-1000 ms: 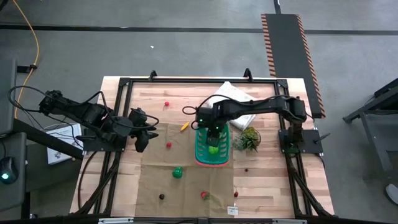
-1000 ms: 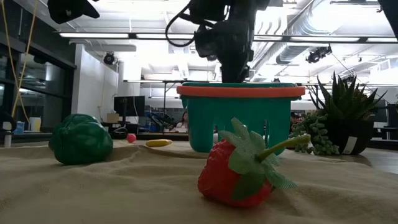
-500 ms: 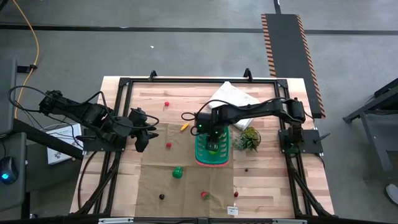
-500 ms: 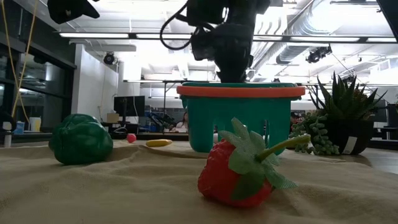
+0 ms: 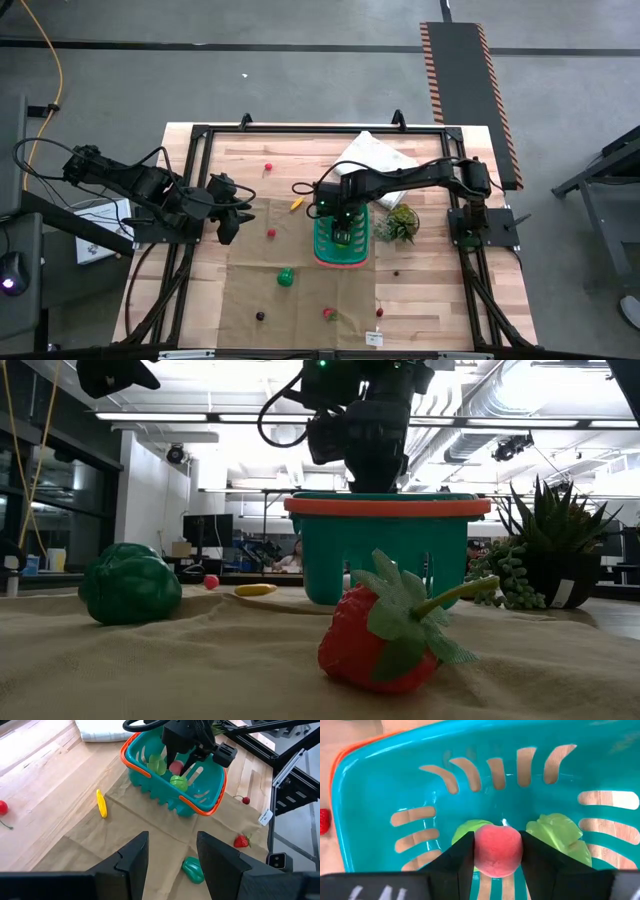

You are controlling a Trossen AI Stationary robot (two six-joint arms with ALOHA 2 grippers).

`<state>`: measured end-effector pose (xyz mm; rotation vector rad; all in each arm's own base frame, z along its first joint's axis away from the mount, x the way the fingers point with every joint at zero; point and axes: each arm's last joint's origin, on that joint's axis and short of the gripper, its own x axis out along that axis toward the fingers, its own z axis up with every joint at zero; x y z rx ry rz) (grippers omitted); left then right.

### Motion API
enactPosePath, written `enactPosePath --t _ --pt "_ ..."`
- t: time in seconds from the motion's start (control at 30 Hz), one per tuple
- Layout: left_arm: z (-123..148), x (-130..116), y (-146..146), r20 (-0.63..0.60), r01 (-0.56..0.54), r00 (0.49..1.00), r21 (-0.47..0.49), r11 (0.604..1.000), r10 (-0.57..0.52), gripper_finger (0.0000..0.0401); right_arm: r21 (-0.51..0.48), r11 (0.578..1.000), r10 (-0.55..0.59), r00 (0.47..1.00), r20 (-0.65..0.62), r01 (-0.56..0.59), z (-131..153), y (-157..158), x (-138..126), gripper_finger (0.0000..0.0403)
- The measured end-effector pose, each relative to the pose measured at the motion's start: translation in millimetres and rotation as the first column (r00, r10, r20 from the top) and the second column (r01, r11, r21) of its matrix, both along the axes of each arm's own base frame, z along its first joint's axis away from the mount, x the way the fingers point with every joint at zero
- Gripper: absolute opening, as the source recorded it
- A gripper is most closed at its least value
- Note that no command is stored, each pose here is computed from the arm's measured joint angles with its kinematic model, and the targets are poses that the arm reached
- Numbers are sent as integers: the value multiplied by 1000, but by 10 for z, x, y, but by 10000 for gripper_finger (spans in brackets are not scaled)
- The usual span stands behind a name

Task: Pick and placing Produce into tupperware
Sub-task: Put the pink peach into the blue basket, then put the bottom red cherry into the blue basket

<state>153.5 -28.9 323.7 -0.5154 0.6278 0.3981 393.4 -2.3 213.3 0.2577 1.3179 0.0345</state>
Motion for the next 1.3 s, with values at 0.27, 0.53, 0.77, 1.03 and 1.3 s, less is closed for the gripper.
enactPosePath --t 0.27,0.53,0.77,1.03,1.3 --pt "0 0 -1 -1 4 1000 -2 1000 -4 154 13 1000 0 1000 10 0 3 3 9 132" --pt "-1 0 -2 -2 7 1000 -5 1000 -7 154 -9 1000 -9 1000 15 9 4 -3 15 182" --pt "-1 0 -3 -2 9 1000 -5 1000 -9 154 -24 1000 -11 999 37 11 40 -9 18 185" --pt "-1 0 -3 -3 10 1000 -6 1000 -10 154 -101 992 -62 987 151 77 535 -34 -190 185" --pt "-1 -1 -3 -3 10 1000 -5 1000 -10 154 -226 947 -168 953 253 227 1171 -40 -709 185"
